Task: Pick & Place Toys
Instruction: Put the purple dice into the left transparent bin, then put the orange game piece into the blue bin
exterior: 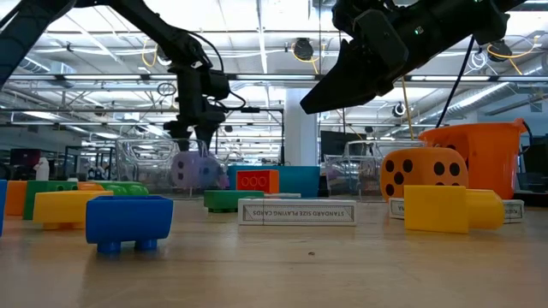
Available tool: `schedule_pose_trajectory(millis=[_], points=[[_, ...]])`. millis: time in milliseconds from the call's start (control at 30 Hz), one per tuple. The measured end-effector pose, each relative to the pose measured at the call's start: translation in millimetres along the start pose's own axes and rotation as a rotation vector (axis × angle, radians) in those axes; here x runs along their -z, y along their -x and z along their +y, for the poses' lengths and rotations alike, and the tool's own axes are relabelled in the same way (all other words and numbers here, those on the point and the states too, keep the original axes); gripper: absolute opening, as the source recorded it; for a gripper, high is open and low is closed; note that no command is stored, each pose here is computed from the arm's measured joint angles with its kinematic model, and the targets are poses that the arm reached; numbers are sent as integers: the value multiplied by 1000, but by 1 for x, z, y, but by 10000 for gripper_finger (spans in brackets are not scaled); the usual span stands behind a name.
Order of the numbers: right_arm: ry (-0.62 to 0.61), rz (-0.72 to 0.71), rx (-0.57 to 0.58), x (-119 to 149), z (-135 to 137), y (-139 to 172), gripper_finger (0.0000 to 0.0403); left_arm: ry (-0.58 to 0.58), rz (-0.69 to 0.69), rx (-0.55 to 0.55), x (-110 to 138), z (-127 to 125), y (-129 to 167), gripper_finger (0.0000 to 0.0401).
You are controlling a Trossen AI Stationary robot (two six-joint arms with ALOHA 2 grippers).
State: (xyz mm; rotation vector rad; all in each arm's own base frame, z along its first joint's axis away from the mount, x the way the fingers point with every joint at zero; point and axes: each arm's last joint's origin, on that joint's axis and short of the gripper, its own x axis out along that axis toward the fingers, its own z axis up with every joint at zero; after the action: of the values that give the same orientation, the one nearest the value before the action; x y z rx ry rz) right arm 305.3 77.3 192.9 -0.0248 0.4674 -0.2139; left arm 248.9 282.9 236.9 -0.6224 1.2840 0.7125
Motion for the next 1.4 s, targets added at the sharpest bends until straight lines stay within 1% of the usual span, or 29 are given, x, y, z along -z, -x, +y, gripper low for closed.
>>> schedule_pose_trajectory(millis=[100,167,500,600,700,867,1000,1067,1133,1233,1400], points=[[0,0,0,0,0,0,185,2,0,0,0,0,0,389],[0,0,0,0,0,0,185,0,0,0,0,0,0,395],[0,0,0,0,0,0,185,-39,0,-1,0,0,0,362],[0,0,0,0,0,0,185,-81,5,-1,1,0,2,358],[0,0,0,0,0,0,185,-120,22,-3,1,-1,11,356],[0,0,0,0,0,0,185,-146,86,16,4,-4,45,360],[0,1,0,0,0,0,185,-184,134,111,10,-13,76,358],[0,1,0,0,0,0,185,-203,122,153,16,-18,92,355],[0,0,0,0,0,0,185,-247,76,173,25,-24,110,352],[-18,-18,-4,5,-1,0,185,-307,-31,180,45,-29,142,348],[-90,-79,-16,19,-4,2,185,-344,-348,185,84,-37,192,340]])
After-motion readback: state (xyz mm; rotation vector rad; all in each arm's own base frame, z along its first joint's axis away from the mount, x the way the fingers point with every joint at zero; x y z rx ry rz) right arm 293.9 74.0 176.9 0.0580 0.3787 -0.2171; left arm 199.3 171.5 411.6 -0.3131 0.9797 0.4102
